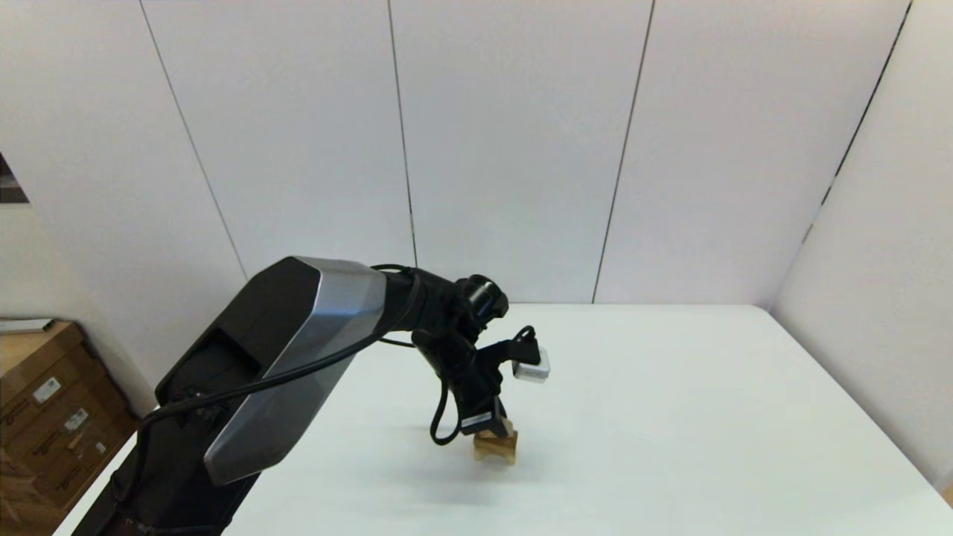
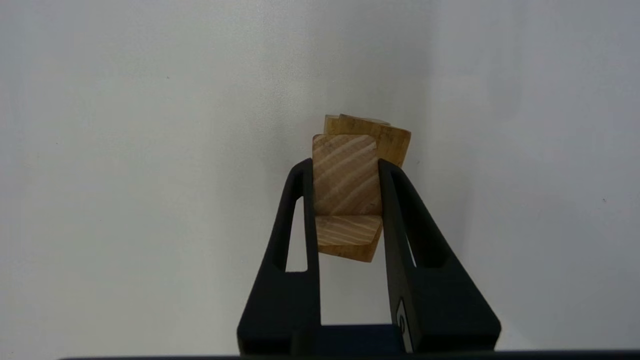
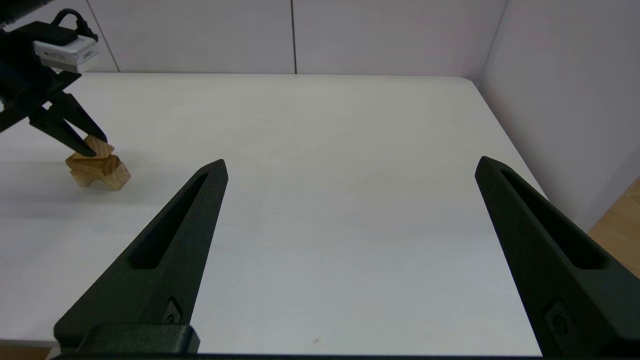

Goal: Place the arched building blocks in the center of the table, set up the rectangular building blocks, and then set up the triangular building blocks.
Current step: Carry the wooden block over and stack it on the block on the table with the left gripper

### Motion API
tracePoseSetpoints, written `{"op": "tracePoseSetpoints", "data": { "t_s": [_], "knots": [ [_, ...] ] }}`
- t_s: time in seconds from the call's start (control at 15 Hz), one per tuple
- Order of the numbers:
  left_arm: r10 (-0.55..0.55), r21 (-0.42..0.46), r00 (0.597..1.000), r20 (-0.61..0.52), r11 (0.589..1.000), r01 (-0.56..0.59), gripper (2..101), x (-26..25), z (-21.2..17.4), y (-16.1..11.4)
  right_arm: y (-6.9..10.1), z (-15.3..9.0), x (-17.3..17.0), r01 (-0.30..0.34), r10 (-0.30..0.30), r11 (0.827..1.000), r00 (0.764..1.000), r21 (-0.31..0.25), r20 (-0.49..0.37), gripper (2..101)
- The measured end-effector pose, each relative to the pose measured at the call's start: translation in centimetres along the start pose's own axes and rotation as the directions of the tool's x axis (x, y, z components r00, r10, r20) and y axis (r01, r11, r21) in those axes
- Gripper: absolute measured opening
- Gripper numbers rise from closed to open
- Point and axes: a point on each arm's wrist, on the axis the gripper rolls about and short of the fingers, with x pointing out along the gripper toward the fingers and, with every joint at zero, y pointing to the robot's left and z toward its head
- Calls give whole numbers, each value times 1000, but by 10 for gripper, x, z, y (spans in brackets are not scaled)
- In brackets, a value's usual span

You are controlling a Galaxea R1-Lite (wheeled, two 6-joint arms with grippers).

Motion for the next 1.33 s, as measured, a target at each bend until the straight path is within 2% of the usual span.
{"op": "tracePoseSetpoints", "data": {
  "t_s": [1.13, 1.2, 1.33],
  "knots": [
    [-9, 1, 1000, -6, 1000, 9, 222, -2, 1, -2, 0, 0, 0, 0, 0, 1000, 1000, 0, 0, 980],
    [-10, 2, 1000, -6, 1000, 10, 270, -2, 1, -2, 0, 0, 0, 0, 0, 1000, 1000, 0, 0, 980],
    [-12, 1, 1000, -7, 1000, 12, 435, -1, 1, -3, 0, 0, 0, 0, 0, 1000, 1000, 0, 0, 980]
  ]
}}
